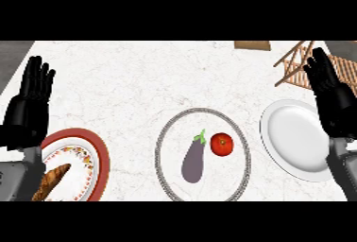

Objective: Pick the tomato from the placemat and place it in the tiered shelf

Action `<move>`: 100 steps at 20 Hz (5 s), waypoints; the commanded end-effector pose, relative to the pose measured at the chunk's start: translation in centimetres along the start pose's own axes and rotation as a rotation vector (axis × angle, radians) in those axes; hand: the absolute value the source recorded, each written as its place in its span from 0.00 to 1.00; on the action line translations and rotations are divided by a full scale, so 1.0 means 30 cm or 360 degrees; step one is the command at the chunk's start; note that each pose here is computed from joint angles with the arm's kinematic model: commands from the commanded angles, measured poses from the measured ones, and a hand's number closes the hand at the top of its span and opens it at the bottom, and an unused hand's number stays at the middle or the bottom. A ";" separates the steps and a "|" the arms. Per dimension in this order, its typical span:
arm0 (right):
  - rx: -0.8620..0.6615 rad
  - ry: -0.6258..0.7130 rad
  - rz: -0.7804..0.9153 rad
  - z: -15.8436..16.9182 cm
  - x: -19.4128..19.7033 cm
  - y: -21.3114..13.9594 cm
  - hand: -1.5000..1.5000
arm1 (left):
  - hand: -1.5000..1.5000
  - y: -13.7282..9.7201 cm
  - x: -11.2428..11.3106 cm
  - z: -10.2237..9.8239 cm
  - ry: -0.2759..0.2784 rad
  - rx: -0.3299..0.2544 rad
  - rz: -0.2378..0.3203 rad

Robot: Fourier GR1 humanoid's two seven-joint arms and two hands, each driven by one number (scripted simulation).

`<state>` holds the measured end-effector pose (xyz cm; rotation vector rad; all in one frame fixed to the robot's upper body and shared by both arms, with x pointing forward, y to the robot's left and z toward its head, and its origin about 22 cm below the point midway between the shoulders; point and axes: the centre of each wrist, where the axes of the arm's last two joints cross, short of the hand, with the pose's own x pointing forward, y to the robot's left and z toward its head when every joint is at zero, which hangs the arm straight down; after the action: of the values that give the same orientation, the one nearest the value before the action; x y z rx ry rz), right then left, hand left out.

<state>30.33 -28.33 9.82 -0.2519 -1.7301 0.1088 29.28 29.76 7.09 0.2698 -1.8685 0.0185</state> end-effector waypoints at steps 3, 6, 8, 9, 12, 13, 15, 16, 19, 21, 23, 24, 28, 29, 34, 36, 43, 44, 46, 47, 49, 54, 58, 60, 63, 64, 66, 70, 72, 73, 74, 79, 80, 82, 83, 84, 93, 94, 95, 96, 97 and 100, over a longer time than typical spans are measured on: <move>-0.0018 0.0146 -0.0056 0.005 -0.080 0.075 0.00 | 0.50 -0.076 -0.091 0.061 0.0163 -0.0195 -0.0097; -0.0063 0.0229 -0.0127 0.029 -0.101 0.099 0.00 | 0.50 -0.180 -0.104 0.100 0.0283 -0.0403 -0.0166; -0.0300 0.0209 -0.1280 0.014 -0.013 0.227 1.00 | 0.50 -0.123 -0.119 0.105 0.0336 -0.0285 -0.0067; -0.0318 0.0385 0.0413 0.093 -0.228 -0.084 1.00 | 0.50 -0.136 -0.105 0.099 0.0305 -0.0334 -0.0097; -0.0791 0.0383 0.0428 0.162 -0.343 0.007 1.00 | 0.50 -0.183 -0.124 0.133 0.0394 -0.0439 -0.0093; -0.0907 0.0371 0.0372 0.203 -0.373 0.066 0.00 | 0.50 -0.187 -0.145 0.167 0.0420 -0.0430 -0.0101; -0.1027 0.0295 0.0267 0.244 -0.412 0.182 0.00 | 0.50 -0.218 -0.145 0.165 0.0412 -0.0479 -0.0077; -0.1054 0.0241 0.0207 0.276 -0.426 0.201 0.00 | 0.50 -0.248 -0.114 0.106 0.0394 -0.0457 -0.0099; -0.1017 0.0032 -0.0014 0.342 -0.419 0.148 0.00 | 0.50 -0.179 -0.149 0.148 0.0414 -0.0446 -0.0102; -0.0868 0.0032 -0.0076 0.352 -0.404 0.150 0.00 | 0.50 -0.218 -0.132 0.118 0.0435 -0.0467 -0.0093; -0.0536 0.0145 0.0009 0.371 -0.385 0.208 0.00 | 0.50 -0.211 -0.171 0.122 0.0405 -0.0476 -0.0121; -0.0459 0.0195 0.0124 0.371 -0.356 0.121 0.00 | 0.50 -0.263 -0.099 0.150 0.0376 -0.0461 -0.0111; -0.0288 0.0238 0.0293 0.302 -0.244 0.125 0.00 | 0.50 -0.226 -0.156 0.133 0.0421 -0.0495 -0.0105; -0.0296 0.0271 0.0357 0.310 -0.215 0.125 0.00 | 0.50 -0.272 -0.131 0.138 0.0420 -0.0462 -0.0116; -0.0128 0.0417 0.0565 0.244 -0.050 0.116 0.00 | 0.50 -0.248 -0.103 0.127 0.0417 -0.0463 -0.0093; -0.0003 0.0461 0.0685 0.257 -0.022 0.178 0.00 | 0.50 -0.260 -0.115 0.098 0.0416 -0.0487 -0.0094; 0.0238 0.0745 0.1165 0.206 0.114 0.260 0.00 | 0.50 -0.277 -0.102 0.104 0.0437 -0.0521 -0.0102; 0.0260 0.0771 0.1212 0.204 0.140 0.248 0.00 | 0.50 -0.264 -0.087 0.088 0.0433 -0.0491 -0.0092; 0.0277 0.0780 0.1198 0.248 0.200 0.327 0.00 | 0.50 -0.267 -0.098 0.113 0.0413 -0.0490 -0.0101; 0.0295 0.0798 0.1196 0.221 0.196 0.362 0.00 | 0.50 -0.281 -0.147 0.126 0.0405 -0.0471 -0.0112; 0.0304 0.0819 0.1200 0.219 0.246 0.331 0.00 | 0.50 -0.232 -0.175 0.123 0.0423 -0.0489 -0.0067; 0.0286 0.0765 0.1184 0.253 0.274 0.453 0.00 | 0.50 -0.263 -0.131 0.156 0.0444 -0.0508 -0.0095; 0.0279 0.0786 0.1213 0.253 0.234 0.433 0.00 | 0.50 -0.277 -0.122 0.151 0.0421 -0.0496 -0.0093; 0.0241 0.0792 0.1245 0.231 0.243 0.508 0.00 | 0.50 -0.269 -0.127 0.115 0.0425 -0.0475 -0.0101; 0.0197 0.0799 0.1229 0.223 0.289 0.513 0.00 | 0.50 -0.240 -0.115 0.132 0.0426 -0.0463 -0.0127; 0.0206 0.0789 0.1203 0.283 0.252 0.569 0.00 | 0.50 -0.228 -0.140 0.119 0.0413 -0.0485 -0.0105; 0.0228 0.0829 0.1222 0.233 0.209 0.562 0.00 | 0.50 -0.235 -0.139 0.109 0.0415 -0.0491 -0.0111; 0.0256 0.0839 0.1198 0.272 0.176 0.531 0.00 | 0.50 -0.246 -0.135 0.085 0.0418 -0.0482 -0.0096; 0.0230 0.0835 0.1213 0.250 0.167 0.591 0.00 | 0.50 -0.286 -0.102 0.077 0.0413 -0.0470 -0.0067; 0.0225 0.0873 0.1214 0.192 0.147 0.518 0.00 | 0.50 -0.255 -0.093 0.094 0.0417 -0.0493 -0.0087; 0.0249 0.0860 0.1244 0.234 0.193 0.614 0.00 | 0.50 -0.226 -0.112 0.099 0.0423 -0.0479 -0.0078; 0.0224 0.0892 0.1244 0.256 0.129 0.560 0.00 | 0.50 -0.258 -0.131 0.159 0.0429 -0.0479 -0.0107; 0.0214 0.0883 0.1236 0.227 0.163 0.594 0.00 | 0.50 -0.260 -0.101 0.131 0.0421 -0.0465 -0.0099; 0.0226 0.0918 0.1254 0.257 0.157 0.557 0.00 | 0.50 -0.249 -0.135 0.139 0.0426 -0.0493 -0.0097; 0.0232 0.0902 0.1265 0.194 0.133 0.551 0.00 | 0.50 -0.244 -0.086 0.105 0.0445 -0.0490 -0.0100; 0.0234 0.0929 0.1256 0.256 0.075 0.582 0.00 | 0.50 -0.256 -0.119 0.137 0.0422 -0.0487 -0.0084; 0.0267 0.0945 0.1347 0.231 0.017 0.552 0.00 | 0.50 -0.251 -0.091 0.180 0.0421 -0.0491 -0.0099; 0.0243 0.0963 0.1338 0.244 -0.015 0.636 0.00 | 0.50 -0.288 -0.174 0.147 0.0423 -0.0491 -0.0115; 0.0238 0.0947 0.1361 0.203 0.039 0.619 0.00 | 0.50 -0.271 -0.165 0.142 0.0411 -0.0479 -0.0119; 0.0248 0.0975 0.1347 0.239 0.050 0.591 0.00 | 0.50 -0.278 -0.137 0.096 0.0411 -0.0466 -0.0114; 0.0250 0.0979 0.1372 0.251 0.008 0.621 0.00 | 0.50 -0.297 -0.062 0.100 0.0398 -0.0467 -0.0104; 0.0251 0.0997 0.1367 0.191 -0.007 0.579 0.00 | 0.50 -0.242 -0.123 0.166 0.0420 -0.0479 -0.0092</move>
<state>25.84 -10.47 5.19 -0.7978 -0.9255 0.7145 28.20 22.21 1.48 0.1156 -1.5786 -0.2556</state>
